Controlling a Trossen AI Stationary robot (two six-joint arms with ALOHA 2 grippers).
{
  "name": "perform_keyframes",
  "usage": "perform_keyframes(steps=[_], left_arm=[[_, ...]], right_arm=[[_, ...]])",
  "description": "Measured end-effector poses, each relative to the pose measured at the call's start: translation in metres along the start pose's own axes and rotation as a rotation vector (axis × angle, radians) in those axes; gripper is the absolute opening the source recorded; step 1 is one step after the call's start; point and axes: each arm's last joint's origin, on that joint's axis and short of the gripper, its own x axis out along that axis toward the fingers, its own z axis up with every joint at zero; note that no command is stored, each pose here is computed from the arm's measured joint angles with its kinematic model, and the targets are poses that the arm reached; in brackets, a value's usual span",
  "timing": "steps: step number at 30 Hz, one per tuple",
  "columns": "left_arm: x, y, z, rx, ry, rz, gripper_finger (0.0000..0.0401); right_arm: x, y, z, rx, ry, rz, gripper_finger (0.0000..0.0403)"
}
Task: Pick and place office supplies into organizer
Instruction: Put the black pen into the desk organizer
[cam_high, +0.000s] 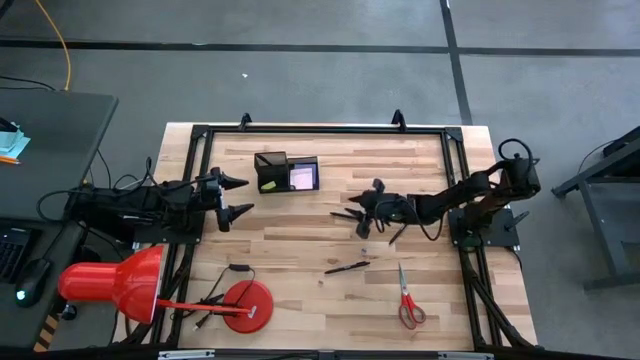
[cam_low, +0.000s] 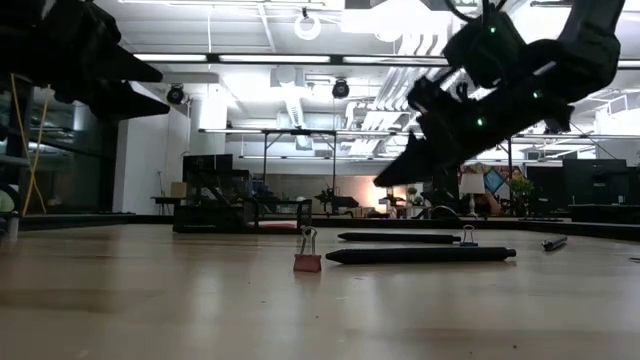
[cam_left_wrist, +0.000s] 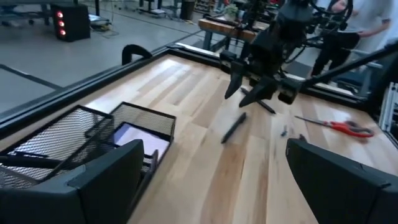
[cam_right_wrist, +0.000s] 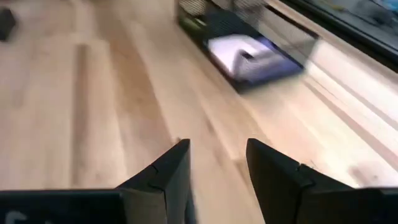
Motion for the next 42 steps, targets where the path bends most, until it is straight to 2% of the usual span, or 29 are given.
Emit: perform_keyframes(steps=[5, 7, 12, 16, 18, 21, 23, 28, 31, 37, 42], left_arm=[[0.000, -0.001, -0.001, -0.003, 0.011, -0.029, 0.0381], [0.000, -0.001, -0.001, 0.002, 0.012, -0.033, 0.0381], [0.000, -0.001, 0.004, 0.035, -0.037, -0.020, 0.0383], [-0.001, -0.002, 0.014, -0.052, -0.138, -0.008, 0.0381], [-0.001, -0.003, 0.013, -0.080, -0.130, -0.019, 0.0382], [0.000, -0.003, 0.008, -0.064, -0.079, -0.040, 0.0383], [0.000, -0.002, 0.006, -0.060, -0.058, -0.036, 0.0381], [0.000, -0.004, 0.012, -0.071, -0.110, -0.050, 0.0383], [0.000, -0.004, 0.012, -0.037, -0.112, -0.048, 0.0382], [0.001, -0.003, 0.010, -0.010, -0.096, -0.041, 0.0383], [0.001, -0.003, 0.010, -0.023, -0.096, -0.036, 0.0381]], right_arm=[[-0.001, -0.004, -0.012, 0.077, 0.091, 0.000, 0.0152], [-0.001, -0.003, -0.012, 0.117, 0.100, 0.037, 0.0152], [-0.001, 0.000, -0.013, 0.125, 0.120, 0.122, 0.0152], [-0.001, 0.000, -0.013, 0.205, 0.130, 0.134, 0.0151], [-0.001, 0.001, -0.014, 0.247, 0.146, 0.149, 0.0152], [-0.002, 0.003, -0.017, 0.275, 0.190, 0.180, 0.0154], [-0.002, 0.003, -0.018, 0.260, 0.194, 0.185, 0.0152], [-0.001, 0.005, -0.011, 0.218, 0.122, 0.217, 0.0145], [-0.002, 0.007, -0.008, 0.142, 0.083, 0.236, 0.0145], [-0.007, 0.019, -0.010, -0.085, 0.050, 0.187, 0.0146], [-0.008, 0.018, -0.018, -0.094, 0.118, 0.119, 0.0146]])
